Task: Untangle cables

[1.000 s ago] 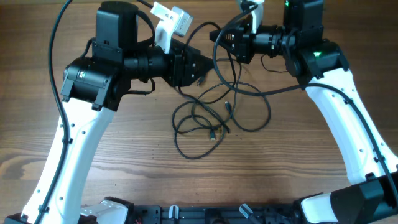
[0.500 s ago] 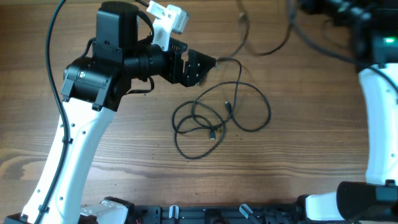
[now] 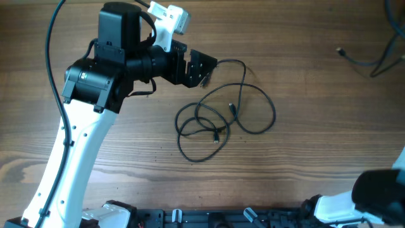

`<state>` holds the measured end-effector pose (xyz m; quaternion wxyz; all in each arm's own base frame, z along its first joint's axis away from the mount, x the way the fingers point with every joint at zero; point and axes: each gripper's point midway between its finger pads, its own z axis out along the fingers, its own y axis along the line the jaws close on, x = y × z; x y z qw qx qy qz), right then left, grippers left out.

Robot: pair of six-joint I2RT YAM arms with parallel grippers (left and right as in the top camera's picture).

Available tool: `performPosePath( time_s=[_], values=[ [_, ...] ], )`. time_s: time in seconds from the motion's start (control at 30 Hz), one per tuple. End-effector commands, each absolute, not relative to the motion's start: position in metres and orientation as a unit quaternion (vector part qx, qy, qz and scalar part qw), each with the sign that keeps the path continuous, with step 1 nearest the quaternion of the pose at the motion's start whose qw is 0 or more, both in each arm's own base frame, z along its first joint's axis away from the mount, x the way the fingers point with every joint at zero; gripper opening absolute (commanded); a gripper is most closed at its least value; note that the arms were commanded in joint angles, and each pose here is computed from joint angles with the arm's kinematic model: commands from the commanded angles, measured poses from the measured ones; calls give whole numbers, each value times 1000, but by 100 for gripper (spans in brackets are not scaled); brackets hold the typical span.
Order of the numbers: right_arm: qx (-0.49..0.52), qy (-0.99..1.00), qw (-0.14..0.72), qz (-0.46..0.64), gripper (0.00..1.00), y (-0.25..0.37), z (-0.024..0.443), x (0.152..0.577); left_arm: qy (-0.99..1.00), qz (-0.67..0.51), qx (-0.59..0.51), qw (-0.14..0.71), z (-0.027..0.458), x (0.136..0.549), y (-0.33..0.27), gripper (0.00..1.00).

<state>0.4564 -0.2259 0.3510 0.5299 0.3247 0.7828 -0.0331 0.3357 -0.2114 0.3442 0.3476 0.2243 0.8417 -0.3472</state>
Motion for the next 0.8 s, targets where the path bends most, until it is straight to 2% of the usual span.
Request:
performPosePath(
  time_s=[0.0, 0.07, 0.2, 0.47, 0.63, 0.77],
  values=[
    [419, 751, 487, -155, 4, -304, 305, 446, 841, -341, 225, 353, 345, 339, -209, 100],
    [479, 715, 457, -227, 4, -343, 277, 432, 842, -341, 225, 353, 345, 339, -209, 100],
    [502, 712, 407, -275, 4, -369, 229, 426, 841, -341, 225, 353, 345, 339, -209, 100],
    [523, 758, 311, -234, 4, -362, 120, 432, 842, -341, 225, 353, 345, 339, -209, 100],
    [583, 739, 233, -244, 4, -366, 84, 388, 842, -341, 225, 352, 344, 340, -209, 100],
    [619, 717, 191, -256, 4, -369, 77, 356, 842, -341, 225, 352, 344, 340, -209, 100]
  ],
)
